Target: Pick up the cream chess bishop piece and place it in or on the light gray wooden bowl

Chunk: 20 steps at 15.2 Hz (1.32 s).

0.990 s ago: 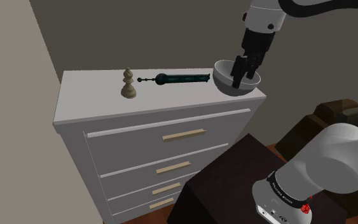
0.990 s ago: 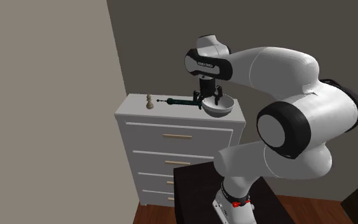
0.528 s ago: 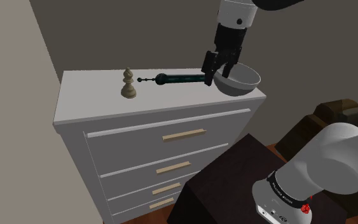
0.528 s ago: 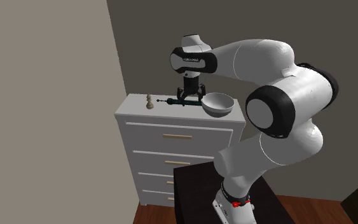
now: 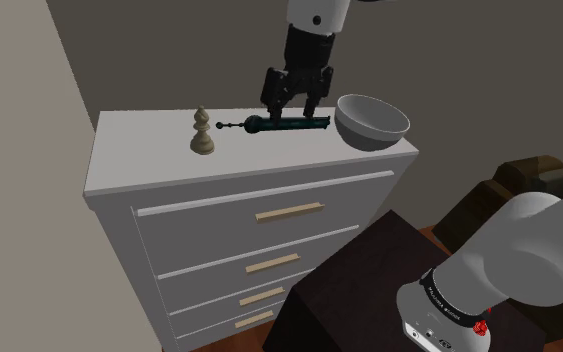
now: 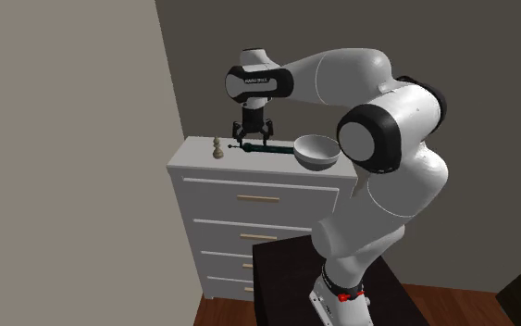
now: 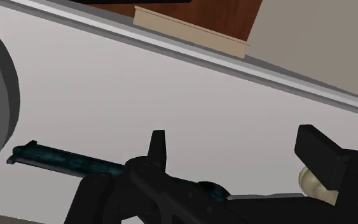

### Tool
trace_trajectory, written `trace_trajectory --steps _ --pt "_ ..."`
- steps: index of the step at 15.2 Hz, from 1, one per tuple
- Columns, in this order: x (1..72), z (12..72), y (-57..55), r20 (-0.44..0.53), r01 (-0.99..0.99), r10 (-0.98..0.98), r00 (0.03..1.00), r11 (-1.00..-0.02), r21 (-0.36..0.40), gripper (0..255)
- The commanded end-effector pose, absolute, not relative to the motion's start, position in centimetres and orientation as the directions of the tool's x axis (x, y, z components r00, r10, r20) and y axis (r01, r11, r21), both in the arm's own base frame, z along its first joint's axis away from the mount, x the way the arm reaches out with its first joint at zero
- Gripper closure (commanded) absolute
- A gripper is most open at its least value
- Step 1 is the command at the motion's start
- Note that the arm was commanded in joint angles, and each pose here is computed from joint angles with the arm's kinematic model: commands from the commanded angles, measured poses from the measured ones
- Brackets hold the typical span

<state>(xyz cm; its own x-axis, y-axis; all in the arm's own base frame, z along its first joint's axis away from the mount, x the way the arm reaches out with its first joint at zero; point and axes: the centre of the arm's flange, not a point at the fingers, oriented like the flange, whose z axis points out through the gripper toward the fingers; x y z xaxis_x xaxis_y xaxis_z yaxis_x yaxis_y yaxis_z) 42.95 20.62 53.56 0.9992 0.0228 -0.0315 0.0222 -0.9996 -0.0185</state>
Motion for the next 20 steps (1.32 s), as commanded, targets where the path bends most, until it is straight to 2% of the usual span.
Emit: trace_trajectory --steps 1,12,20 --pt "44.5 53.5 22.5 -0.021 0.014 0.015 1.000 -0.999 -0.035 0" --pt "51.8 54.9 32.3 0.031 -0.018 -0.022 0.999 -0.993 -0.117 0" --pt "51.9 50.9 32.7 0.031 -0.018 -0.022 0.999 -0.993 -0.117 0"
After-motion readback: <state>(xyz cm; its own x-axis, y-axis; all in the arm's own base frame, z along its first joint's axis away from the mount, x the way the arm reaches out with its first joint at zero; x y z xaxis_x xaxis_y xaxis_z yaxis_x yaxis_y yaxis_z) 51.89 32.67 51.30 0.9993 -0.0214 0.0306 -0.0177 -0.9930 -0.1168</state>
